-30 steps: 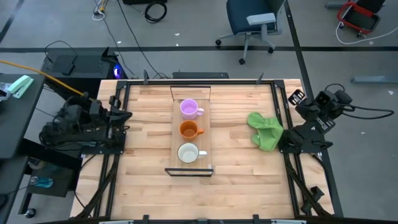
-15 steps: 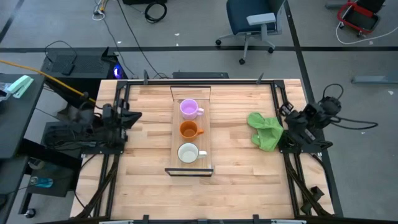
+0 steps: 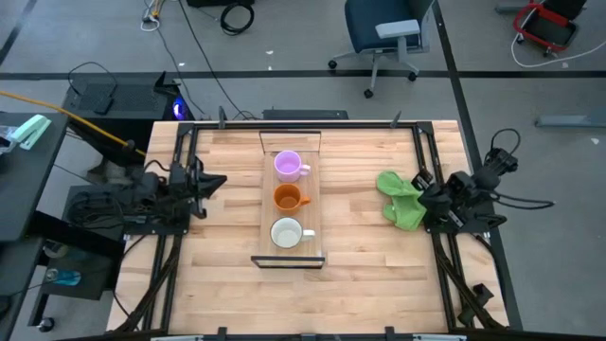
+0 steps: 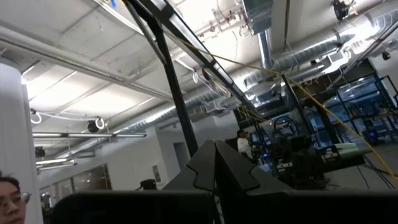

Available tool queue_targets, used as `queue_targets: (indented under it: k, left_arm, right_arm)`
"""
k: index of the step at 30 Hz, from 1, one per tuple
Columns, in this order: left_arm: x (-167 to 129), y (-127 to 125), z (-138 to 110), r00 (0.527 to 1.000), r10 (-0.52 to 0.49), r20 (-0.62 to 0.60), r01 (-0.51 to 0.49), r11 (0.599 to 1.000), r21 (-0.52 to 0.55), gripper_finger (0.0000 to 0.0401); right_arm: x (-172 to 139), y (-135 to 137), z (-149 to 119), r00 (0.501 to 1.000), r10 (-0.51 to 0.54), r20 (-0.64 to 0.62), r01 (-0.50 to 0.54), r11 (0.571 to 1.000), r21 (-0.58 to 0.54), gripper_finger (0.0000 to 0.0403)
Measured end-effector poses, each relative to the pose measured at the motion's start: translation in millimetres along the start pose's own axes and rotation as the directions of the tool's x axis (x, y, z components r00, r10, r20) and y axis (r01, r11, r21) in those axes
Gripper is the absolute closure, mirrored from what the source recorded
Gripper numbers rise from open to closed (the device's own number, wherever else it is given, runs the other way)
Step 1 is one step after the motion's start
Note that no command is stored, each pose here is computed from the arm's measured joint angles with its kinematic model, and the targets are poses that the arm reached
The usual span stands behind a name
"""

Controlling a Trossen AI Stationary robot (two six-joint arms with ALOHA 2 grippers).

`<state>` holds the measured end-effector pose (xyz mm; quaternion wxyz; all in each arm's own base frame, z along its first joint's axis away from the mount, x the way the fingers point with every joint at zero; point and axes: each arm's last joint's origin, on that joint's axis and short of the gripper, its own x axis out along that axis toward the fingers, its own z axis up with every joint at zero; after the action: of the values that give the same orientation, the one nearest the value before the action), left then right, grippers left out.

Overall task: Stack small to large cups/mugs on shelf
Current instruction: Return to Home Position

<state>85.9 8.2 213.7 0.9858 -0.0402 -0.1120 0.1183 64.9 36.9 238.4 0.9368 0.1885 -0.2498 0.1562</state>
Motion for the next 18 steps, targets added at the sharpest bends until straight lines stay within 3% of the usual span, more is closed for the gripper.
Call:
queue_targets:
  k: [9, 18]
  left_arm:
    - [-0.1, 0.4, -5.8, 0.998, 0.004, -0.058, -0.004, 1.000, 0.005, 0.0376]
    - [0.0, 0.3, -5.0, 0.999, 0.003, -0.051, -0.004, 1.000, -0.002, 0.0375]
  right_arm:
    - [-6.1, -4.4, -20.2, 1.000, -0.004, -0.008, 0.004, 1.000, 0.005, 0.0389]
    - [-6.0, -4.8, -20.3, 1.000, -0.017, -0.008, 0.017, 1.000, -0.003, 0.0389]
